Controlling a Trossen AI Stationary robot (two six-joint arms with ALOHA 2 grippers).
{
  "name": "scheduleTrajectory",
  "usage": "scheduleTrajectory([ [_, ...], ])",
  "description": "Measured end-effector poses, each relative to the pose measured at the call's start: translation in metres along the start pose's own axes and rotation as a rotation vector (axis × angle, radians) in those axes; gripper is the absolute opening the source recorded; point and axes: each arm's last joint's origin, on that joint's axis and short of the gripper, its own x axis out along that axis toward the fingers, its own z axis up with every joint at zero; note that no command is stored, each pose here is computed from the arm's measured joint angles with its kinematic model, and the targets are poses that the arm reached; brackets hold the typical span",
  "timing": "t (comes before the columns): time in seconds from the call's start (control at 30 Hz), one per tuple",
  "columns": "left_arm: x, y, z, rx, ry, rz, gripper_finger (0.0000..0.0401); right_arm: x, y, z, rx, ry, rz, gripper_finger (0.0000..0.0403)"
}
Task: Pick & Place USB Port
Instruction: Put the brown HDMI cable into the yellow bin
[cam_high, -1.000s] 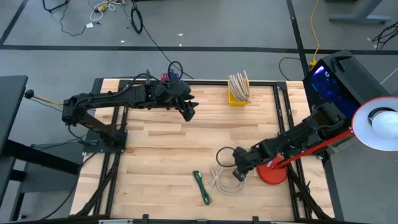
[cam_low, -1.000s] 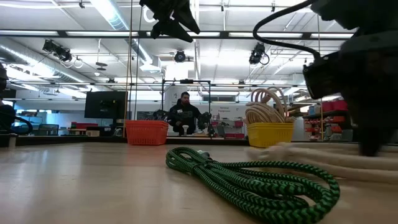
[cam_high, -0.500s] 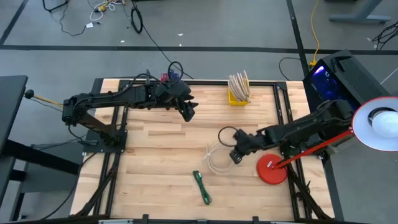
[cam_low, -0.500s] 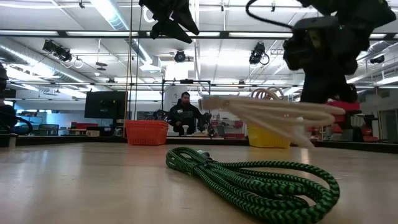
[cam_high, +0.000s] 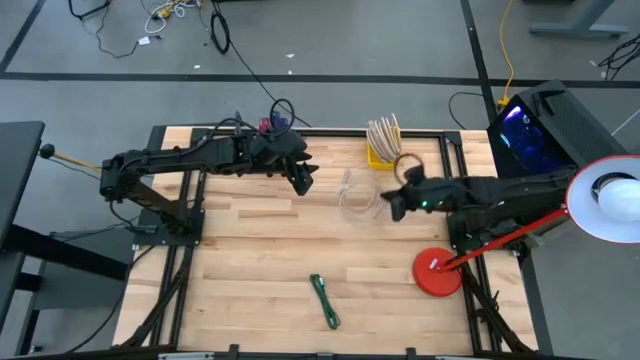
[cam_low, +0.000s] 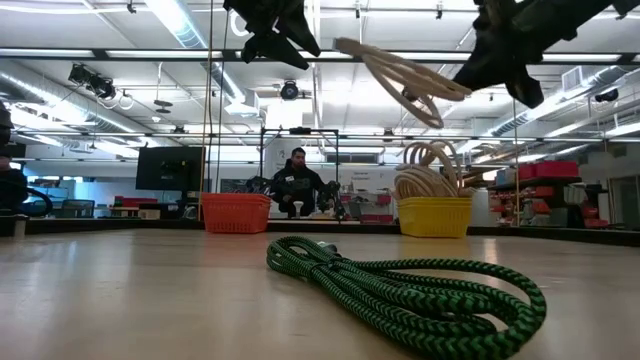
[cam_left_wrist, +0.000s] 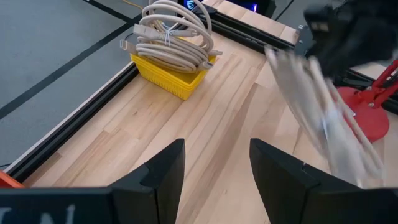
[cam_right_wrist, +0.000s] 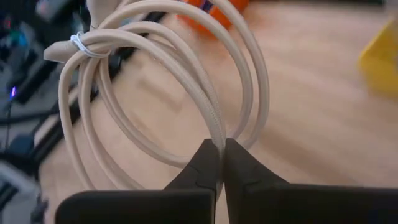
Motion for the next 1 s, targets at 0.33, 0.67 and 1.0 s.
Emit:
scheduleTrajectory([
  [0.33, 0.0, 0.0, 0.0, -0.004, -0.003, -0.001, 0.0186, -0.025, -0.022, 0.032, 0.022, -0.26, -0.091, 0.0001],
  [0.67, 0.0, 0.0, 0.001, -0.017, -0.01, -0.003, 0.0186, -0.033, -0.045, 0.064, 0.112, -0.461, -0.171, 0.0001],
  [1.0, 0.0, 0.0, 0.001, -0.033, -0.013, -0.004, 0.0186, -0.037, -0.075, 0.09, 0.237, -0.551, -0.209, 0.0001],
])
